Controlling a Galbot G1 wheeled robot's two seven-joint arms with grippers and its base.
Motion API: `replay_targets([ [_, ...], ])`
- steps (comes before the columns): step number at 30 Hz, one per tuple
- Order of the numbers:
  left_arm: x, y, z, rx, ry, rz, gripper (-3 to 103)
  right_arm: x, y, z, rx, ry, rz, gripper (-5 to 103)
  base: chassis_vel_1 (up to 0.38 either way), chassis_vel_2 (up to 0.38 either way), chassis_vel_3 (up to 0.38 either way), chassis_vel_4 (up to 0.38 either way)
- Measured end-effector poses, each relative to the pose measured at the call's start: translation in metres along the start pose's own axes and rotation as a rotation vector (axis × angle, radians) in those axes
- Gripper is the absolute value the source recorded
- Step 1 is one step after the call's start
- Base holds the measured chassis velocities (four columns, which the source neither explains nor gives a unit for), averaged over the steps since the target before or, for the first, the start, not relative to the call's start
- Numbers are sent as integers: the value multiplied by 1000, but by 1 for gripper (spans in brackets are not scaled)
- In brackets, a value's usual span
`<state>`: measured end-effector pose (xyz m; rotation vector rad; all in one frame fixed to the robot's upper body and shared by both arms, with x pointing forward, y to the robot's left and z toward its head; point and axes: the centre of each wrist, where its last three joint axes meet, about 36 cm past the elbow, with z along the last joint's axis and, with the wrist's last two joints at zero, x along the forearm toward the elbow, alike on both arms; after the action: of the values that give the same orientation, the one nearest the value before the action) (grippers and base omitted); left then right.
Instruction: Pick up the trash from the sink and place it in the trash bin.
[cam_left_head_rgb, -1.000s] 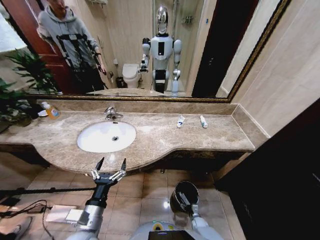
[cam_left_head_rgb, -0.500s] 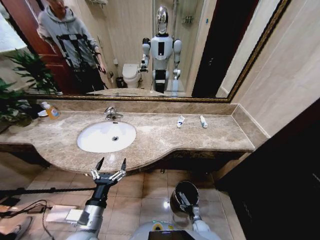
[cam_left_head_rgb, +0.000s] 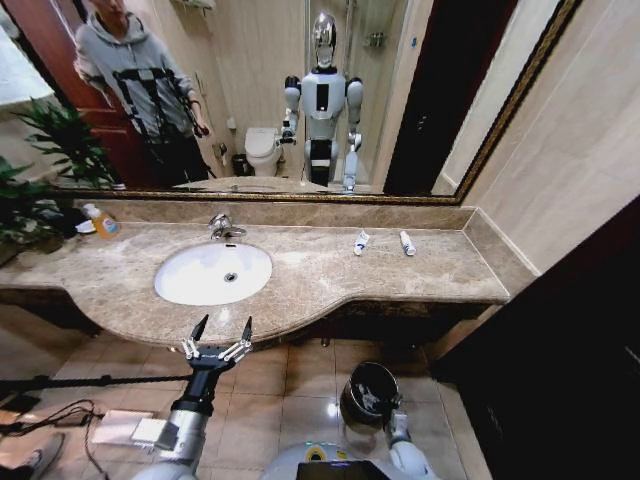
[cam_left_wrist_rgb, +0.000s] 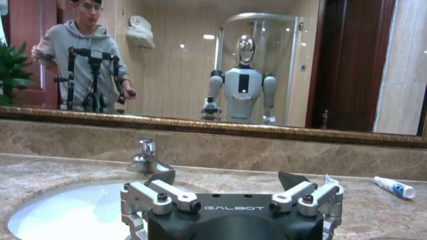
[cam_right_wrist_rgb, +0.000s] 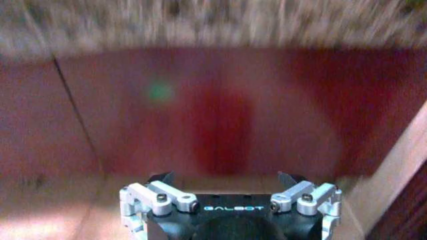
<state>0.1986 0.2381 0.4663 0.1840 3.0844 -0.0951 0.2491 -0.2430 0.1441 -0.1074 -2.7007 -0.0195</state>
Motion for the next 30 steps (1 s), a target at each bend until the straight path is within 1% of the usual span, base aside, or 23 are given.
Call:
replay_targets([
  [2, 0, 0, 0, 0, 0, 0, 100, 9, 2, -14, -29, -33, 17, 100, 0, 0, 0, 0],
  [3, 0, 0, 0, 0, 0, 0, 100, 9, 2, -14, -29, -33, 17, 100, 0, 0, 0, 0],
  [5, 0, 0, 0, 0, 0, 0, 100, 20, 5, -42, -63, -101, 35, 100, 0, 0, 0, 0],
  [6, 0, 0, 0, 0, 0, 0, 100, 26, 5, -51, -71, -120, 40, 100, 0, 0, 0, 0],
  [7, 0, 0, 0, 0, 0, 0, 100, 26, 5, -51, -71, -120, 40, 100, 0, 0, 0, 0],
  [8, 0, 0, 0, 0, 0, 0, 100, 37, 6, -66, -87, -150, 42, 100, 0, 0, 0, 0],
  [9, 0, 0, 0, 0, 0, 0, 100, 37, 6, -66, -87, -150, 42, 100, 0, 0, 0, 0],
  [13, 0, 0, 0, 0, 0, 0, 100, 69, 11, -104, -123, -224, 47, 100, 0, 0, 0, 0],
  [14, 0, 0, 0, 0, 0, 0, 100, 69, 11, -104, -123, -224, 47, 100, 0, 0, 0, 0],
  [17, 0, 0, 0, 0, 0, 0, 100, 91, 17, -144, -136, -308, 35, 100, 0, 0, 0, 0],
  [19, 0, 0, 0, 0, 0, 0, 100, 94, 18, -151, -137, -322, 32, 100, 0, 0, 0, 0],
  [21, 0, 0, 0, 0, 0, 0, 100, 96, 25, -176, -131, -377, 12, 100, 0, 0, 0, 0],
  [22, 0, 0, 0, 0, 0, 0, 100, 94, 26, -183, -126, -394, 7, 100, 0, 0, 0, 0],
  [24, 0, 0, 0, 0, 0, 0, 100, 92, 28, -188, -120, -410, 2, 100, 0, 0, 0, 0],
  [28, 0, 0, 0, 0, 0, 0, 100, 66, 35, -230, -101, -489, -38, 100, 0, 0, 0, 0],
  [29, 0, 0, 0, 0, 0, 0, 100, 66, 35, -230, -101, -489, -38, 100, 0, 0, 0, 0],
  [30, 0, 0, 0, 0, 0, 0, 100, 60, 36, -238, -97, -498, -54, 100, 0, 0, 0, 0],
])
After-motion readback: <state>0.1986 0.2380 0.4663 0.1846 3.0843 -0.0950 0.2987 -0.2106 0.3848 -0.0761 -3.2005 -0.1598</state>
